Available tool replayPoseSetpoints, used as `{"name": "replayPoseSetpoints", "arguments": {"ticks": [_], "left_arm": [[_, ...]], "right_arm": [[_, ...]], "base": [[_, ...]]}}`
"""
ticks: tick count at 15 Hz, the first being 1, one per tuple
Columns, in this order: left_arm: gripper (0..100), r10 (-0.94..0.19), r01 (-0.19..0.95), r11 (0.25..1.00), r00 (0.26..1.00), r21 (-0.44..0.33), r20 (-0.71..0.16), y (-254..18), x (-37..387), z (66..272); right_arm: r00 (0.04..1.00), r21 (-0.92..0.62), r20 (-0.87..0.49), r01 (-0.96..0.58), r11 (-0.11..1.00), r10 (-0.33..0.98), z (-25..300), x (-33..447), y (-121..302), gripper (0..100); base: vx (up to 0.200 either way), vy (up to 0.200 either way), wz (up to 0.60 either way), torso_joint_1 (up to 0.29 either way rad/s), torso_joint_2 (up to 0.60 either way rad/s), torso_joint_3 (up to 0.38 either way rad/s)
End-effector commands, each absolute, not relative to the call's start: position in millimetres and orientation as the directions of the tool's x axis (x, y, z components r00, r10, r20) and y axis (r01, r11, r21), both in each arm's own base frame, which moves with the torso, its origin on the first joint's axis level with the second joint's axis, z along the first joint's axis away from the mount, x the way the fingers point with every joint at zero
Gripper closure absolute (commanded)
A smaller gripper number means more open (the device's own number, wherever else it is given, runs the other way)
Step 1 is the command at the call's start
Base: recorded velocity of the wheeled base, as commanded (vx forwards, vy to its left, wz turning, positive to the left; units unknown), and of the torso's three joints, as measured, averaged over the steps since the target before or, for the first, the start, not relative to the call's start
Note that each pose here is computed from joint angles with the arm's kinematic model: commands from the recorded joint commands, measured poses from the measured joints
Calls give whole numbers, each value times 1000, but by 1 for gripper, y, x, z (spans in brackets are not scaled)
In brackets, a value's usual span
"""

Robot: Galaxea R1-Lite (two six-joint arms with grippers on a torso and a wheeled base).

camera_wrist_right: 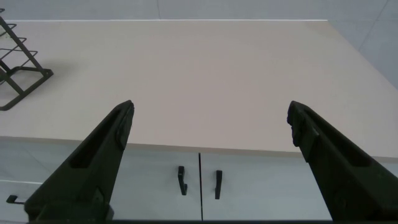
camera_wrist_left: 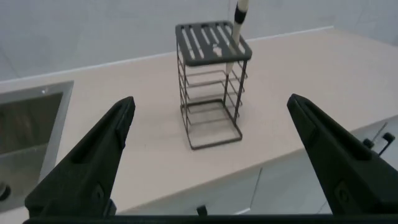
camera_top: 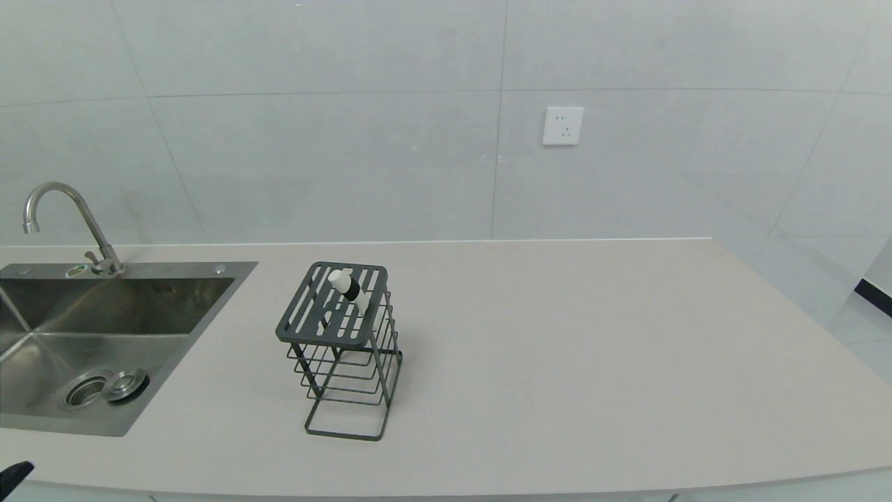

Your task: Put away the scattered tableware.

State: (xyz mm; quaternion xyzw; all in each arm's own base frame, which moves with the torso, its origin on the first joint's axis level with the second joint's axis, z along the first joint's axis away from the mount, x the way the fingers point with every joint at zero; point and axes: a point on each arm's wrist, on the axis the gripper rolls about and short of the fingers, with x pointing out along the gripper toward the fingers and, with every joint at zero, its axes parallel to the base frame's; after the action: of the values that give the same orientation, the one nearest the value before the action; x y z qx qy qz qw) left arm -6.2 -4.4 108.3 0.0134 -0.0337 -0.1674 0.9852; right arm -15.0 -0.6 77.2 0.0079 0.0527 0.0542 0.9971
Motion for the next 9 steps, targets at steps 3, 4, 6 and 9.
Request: {"name": "replayPoseSetpoints", "arguments": {"ticks": [3,4,6,9], "left_arm": [[0,-194,192,980,980,48,35,-5,-23,80],[0,-194,191,979,980,72,38,-4,-23,80],[0,-128,127,986,992,109,11,-3,-23,77],[0,-67,67,995,998,76,8,-2,-23,76]], "right_arm": [[988,21,-104,-108,994,110,77,-15,-1,0],[989,21,-104,-107,994,108,77,-15,-1,0],[989,21,-104,-107,994,108,77,-15,-1,0],[988,20,-104,-108,994,110,77,-15,-1,0]], "base": [[0,0,0,0,0,0],[0,0,0,0,0,0],[0,0,0,0,0,0],[0,0,0,0,0,0]]}}
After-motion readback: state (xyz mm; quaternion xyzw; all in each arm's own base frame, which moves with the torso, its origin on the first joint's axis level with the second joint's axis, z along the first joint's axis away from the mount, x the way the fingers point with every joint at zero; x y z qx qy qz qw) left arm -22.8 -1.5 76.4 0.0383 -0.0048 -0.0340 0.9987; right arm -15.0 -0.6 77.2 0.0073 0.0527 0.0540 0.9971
